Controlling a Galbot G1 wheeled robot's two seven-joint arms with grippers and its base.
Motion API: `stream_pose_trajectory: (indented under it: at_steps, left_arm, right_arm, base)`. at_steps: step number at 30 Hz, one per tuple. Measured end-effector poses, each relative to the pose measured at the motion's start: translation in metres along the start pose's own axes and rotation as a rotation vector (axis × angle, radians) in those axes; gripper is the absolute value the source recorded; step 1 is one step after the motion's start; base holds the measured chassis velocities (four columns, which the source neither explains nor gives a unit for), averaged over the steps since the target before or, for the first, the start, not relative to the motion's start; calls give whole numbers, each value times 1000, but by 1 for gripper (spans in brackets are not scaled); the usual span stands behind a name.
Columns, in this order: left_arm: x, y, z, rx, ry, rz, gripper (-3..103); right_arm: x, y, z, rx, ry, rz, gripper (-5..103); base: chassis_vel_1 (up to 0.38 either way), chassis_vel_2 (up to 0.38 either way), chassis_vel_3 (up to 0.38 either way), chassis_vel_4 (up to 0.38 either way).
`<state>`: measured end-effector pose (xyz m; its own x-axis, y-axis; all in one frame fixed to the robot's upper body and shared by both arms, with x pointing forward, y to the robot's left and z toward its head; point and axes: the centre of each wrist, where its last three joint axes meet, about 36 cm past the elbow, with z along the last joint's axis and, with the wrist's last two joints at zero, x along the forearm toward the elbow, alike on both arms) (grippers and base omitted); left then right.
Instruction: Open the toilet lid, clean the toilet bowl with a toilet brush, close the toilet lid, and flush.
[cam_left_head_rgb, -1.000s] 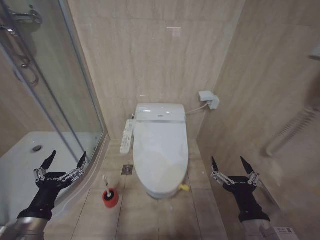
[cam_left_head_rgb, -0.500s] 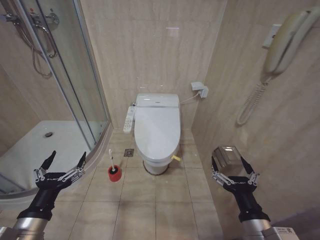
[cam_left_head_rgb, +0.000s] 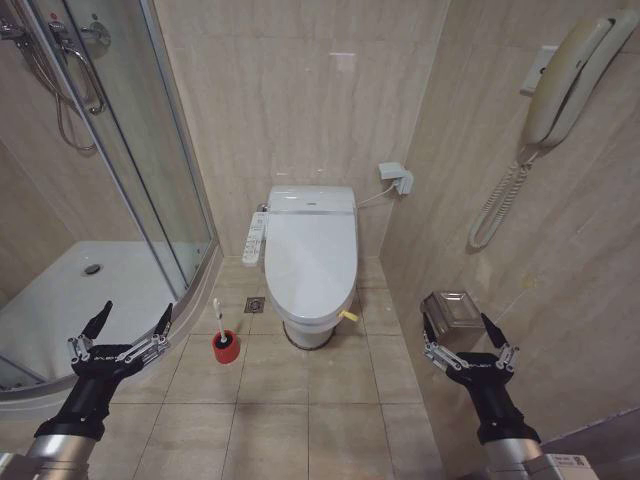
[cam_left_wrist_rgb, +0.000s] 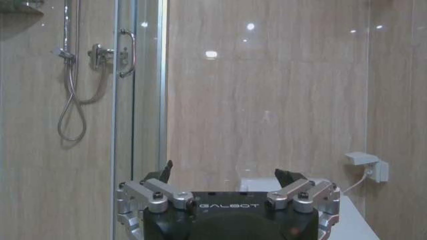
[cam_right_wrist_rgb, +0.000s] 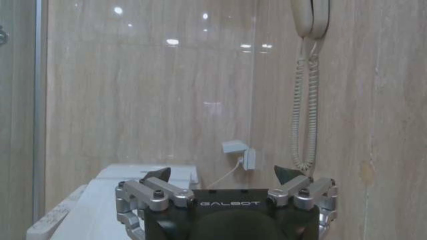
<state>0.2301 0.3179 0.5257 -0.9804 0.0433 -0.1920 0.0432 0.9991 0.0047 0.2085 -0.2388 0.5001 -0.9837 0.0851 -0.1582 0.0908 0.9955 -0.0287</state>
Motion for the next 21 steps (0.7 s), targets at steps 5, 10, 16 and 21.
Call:
stream_pose_trajectory:
  at_steps: [5, 10, 16, 21]
  left_arm:
    - [0, 0, 0, 0, 0, 0, 100]
    - [0, 0, 0, 0, 0, 0, 100]
    - [0, 0, 0, 0, 0, 0, 100]
    - [0, 0, 0, 0, 0, 0, 100]
  right_arm:
    - [0, 0, 0, 0, 0, 0, 100]
    - [0, 0, 0, 0, 0, 0, 100]
    - [0, 0, 0, 0, 0, 0, 100]
    - [0, 0, 0, 0, 0, 0, 100]
  base:
    - [-22, -9, 33, 8]
    - [-208, 1, 237, 13]
    - [-313, -42, 297, 33]
    - [-82, -17, 50, 15]
